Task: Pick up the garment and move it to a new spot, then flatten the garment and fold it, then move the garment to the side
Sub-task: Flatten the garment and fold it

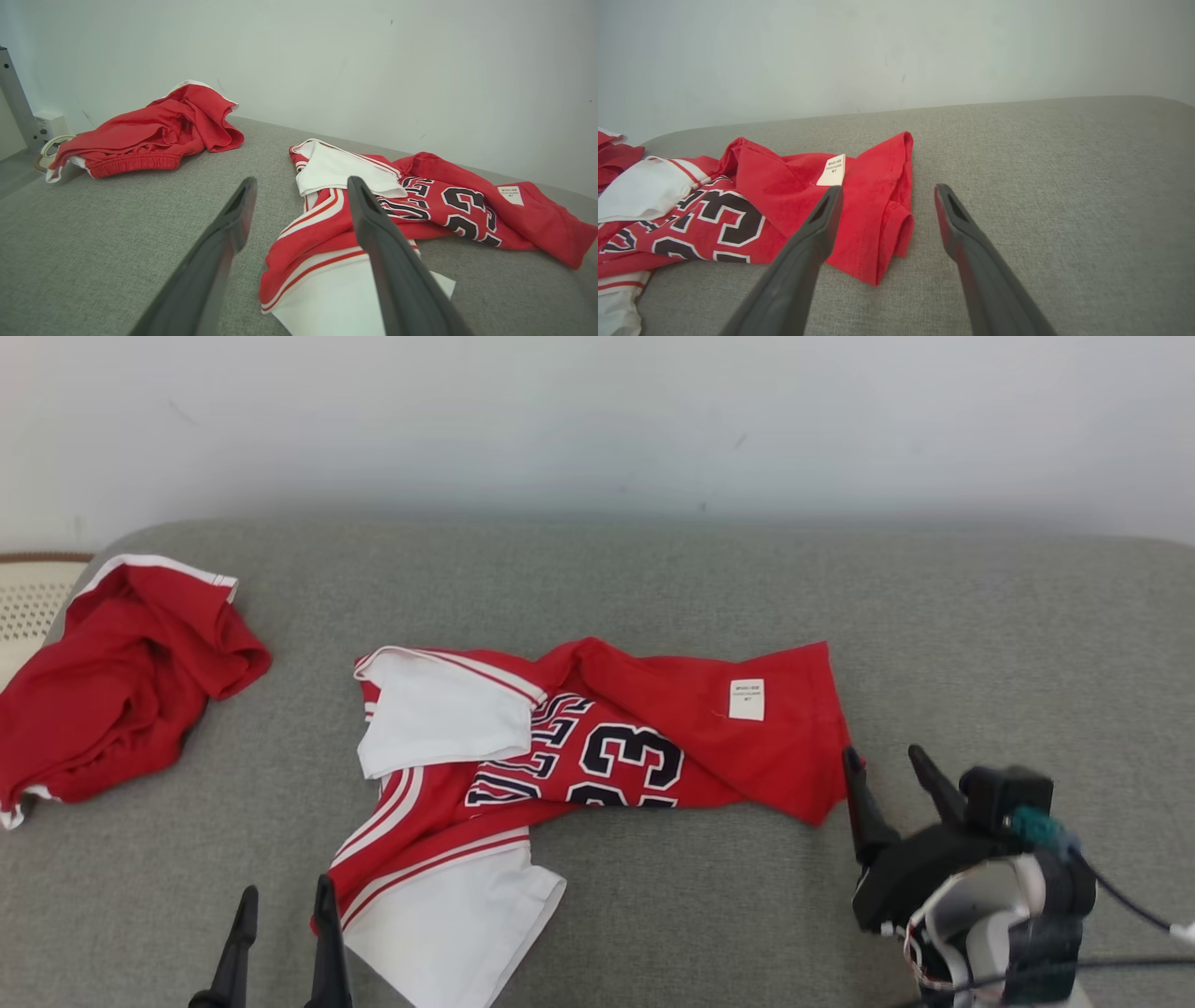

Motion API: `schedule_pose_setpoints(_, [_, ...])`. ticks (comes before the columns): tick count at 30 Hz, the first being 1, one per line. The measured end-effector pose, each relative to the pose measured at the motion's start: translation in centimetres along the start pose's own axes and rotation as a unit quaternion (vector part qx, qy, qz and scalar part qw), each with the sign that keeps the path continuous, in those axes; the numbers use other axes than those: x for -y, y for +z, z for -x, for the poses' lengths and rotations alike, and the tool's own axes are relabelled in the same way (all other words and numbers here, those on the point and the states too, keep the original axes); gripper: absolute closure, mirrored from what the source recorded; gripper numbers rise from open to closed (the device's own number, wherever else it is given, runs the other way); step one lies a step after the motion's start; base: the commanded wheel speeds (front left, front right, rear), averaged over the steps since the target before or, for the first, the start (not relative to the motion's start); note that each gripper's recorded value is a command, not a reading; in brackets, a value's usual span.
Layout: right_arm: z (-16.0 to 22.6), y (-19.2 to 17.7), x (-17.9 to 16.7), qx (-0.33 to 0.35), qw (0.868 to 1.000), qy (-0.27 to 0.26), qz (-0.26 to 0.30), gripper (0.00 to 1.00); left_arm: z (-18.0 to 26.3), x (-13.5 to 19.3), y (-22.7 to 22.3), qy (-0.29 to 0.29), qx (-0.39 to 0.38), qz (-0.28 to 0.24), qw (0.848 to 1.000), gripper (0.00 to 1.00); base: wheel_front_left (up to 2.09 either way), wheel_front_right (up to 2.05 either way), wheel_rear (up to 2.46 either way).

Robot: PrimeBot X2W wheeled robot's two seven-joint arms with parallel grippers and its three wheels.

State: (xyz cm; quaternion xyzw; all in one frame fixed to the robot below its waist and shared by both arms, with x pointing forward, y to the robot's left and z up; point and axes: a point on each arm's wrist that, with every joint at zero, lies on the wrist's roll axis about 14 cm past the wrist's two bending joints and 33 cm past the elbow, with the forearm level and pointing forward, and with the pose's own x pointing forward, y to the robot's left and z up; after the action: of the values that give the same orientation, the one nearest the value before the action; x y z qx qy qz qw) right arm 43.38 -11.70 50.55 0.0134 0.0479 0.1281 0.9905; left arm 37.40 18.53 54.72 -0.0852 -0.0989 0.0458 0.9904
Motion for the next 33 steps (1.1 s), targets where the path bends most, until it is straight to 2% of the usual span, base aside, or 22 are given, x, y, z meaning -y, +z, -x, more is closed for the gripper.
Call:
schedule_pose_setpoints(12, [-5.2, -2.4, 1.7, -0.073, 0.997, -0.004, 0.001, 0.00, -0.1, -1.0, -1.1, 0.017, -0.014, -0.001, 1.000, 0.00, 0.00, 0.00, 0.00])
schedule_pose_setpoints(13, [-5.6, -2.7, 1.5, -0.079, 0.997, -0.001, 0.001, 0.02, 0.0, -1.3, -1.3, 0.021, -0.017, -0.002, 1.000, 0.00, 0.00, 0.00, 0.00])
schedule_pose_setpoints(14, [-6.0, -3.0, 1.4, -0.082, 0.997, 0.001, -0.001, 0.08, 0.1, -1.5, -1.5, 0.024, -0.020, -0.002, 1.000, 0.00, 0.00, 0.00, 0.00])
schedule_pose_setpoints(17, [-6.7, -5.2, 0.9, -0.125, 0.992, 0.007, -0.007, 0.39, 0.0, -2.2, -1.7, 0.032, -0.023, -0.004, 0.999, 0.00, 0.00, 0.00, 0.00])
schedule_pose_setpoints(18, [-6.8, -5.6, 0.8, -0.132, 0.991, 0.008, -0.009, 0.56, 0.1, -2.3, -1.8, 0.034, -0.024, -0.004, 0.999, 0.00, 0.00, 0.00, 0.00])
schedule_pose_setpoints(19, [-6.9, -5.7, 0.6, -0.130, 0.991, 0.009, -0.014, 0.81, 0.1, -2.4, -1.9, 0.036, -0.026, -0.004, 0.999, 0.00, 0.00, 0.00, 0.00])
schedule_pose_setpoints(20, [-7.1, -5.7, 0.5, -0.129, 0.991, 0.011, -0.014, 1.00, 0.2, -2.5, -1.9, 0.038, -0.027, -0.005, 0.999, 0.00, 0.00, 0.00, 0.00])
schedule_pose_setpoints(27, [-7.7, -3.1, 0.6, -0.073, 0.997, 0.015, -0.006, 1.00, 0.2, -2.5, -1.8, 0.037, -0.025, -0.002, 0.999, 0.00, 0.00, 0.00, 0.00])
schedule_pose_setpoints(30, [-8.2, -0.3, 0.4, -0.034, 0.999, 0.017, -0.021, 1.00, 0.2, -2.3, -1.7, 0.033, -0.024, 0.001, 0.999, 0.00, 0.00, 0.00, 0.00])
schedule_pose_setpoints(33, [-8.9, 4.2, 0.1, 0.023, 0.999, 0.025, -0.026, 1.00, 0.2, -2.0, -1.5, 0.029, -0.020, 0.003, 0.999, 0.00, 0.00, 0.00, 0.00])
